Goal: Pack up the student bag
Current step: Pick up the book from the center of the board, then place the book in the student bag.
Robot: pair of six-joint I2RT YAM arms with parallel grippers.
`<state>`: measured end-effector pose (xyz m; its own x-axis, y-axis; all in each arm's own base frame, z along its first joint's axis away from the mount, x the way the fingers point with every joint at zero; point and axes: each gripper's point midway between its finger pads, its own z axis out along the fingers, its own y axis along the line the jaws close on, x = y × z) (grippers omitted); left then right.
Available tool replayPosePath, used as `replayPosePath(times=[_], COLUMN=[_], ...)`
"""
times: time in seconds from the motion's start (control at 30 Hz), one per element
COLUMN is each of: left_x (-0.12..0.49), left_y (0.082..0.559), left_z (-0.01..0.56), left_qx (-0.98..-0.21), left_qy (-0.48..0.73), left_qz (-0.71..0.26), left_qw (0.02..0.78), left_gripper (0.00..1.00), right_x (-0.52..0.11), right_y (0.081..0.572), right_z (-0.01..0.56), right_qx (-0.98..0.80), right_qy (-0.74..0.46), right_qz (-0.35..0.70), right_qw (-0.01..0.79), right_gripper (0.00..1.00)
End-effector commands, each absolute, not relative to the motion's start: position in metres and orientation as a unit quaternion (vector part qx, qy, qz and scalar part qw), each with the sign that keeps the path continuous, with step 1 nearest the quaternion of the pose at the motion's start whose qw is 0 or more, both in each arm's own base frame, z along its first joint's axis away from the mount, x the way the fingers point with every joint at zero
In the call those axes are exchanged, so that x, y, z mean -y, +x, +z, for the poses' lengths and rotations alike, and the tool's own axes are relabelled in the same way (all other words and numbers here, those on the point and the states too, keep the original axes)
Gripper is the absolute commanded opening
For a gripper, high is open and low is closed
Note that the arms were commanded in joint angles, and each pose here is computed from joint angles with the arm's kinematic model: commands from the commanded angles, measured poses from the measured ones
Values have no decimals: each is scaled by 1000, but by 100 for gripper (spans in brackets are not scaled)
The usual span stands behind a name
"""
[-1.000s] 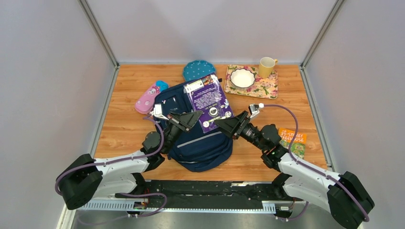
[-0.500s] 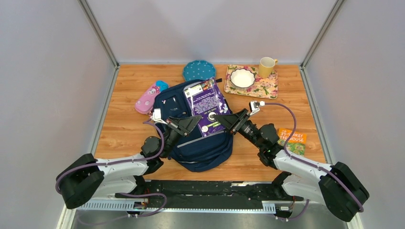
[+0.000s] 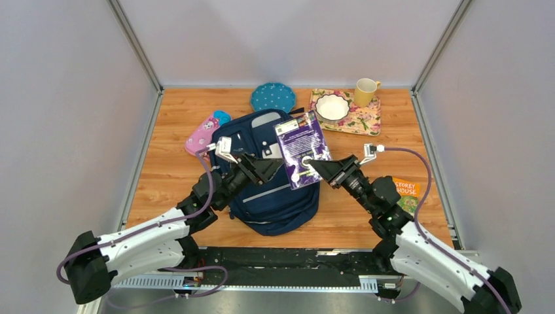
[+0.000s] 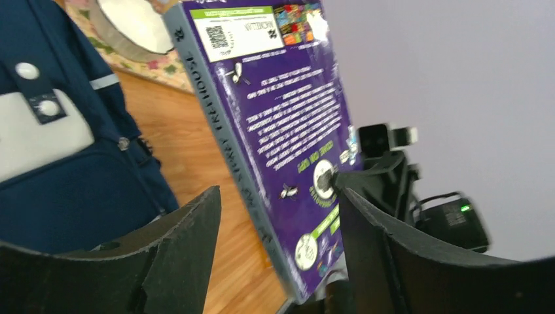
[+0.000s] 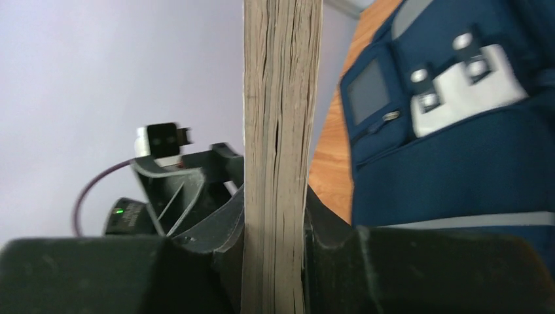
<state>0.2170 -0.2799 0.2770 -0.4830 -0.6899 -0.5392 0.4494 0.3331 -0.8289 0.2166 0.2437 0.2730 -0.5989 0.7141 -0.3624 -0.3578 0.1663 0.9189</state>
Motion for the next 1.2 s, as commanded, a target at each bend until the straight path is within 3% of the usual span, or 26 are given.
replayPosePath(times=[0.0,0.3,0.5,0.93,1.07,1.17], left_x=[265,291,333,354,356,357], left_y=[205,162,145,152,149,147], left_z=[201,147,129,104,96,92], left_qx=[-777,-793,-766,-779,-786,-791], left_qy=[76,338,452,474,472,469], left_qz=[-387,-272,-227,-185,-187,-188], left_qw=[490,428,397,366,352,345], left_gripper=[73,73,74,69,61,50], right_x=[-193,-111,-103,-113,-115,-115], right_y=[227,213,204,200,200,201], right_z=[288,281,272,273,269,268], right_qx=[-646,-685,-699,-710,-712,-713], right_qy=[167,239,248,226,230,230], right_qz=[523,369,356,370,371,371], right_qw=[530,581,568,555,550,549], right_gripper=[0,0,0,0,0,0])
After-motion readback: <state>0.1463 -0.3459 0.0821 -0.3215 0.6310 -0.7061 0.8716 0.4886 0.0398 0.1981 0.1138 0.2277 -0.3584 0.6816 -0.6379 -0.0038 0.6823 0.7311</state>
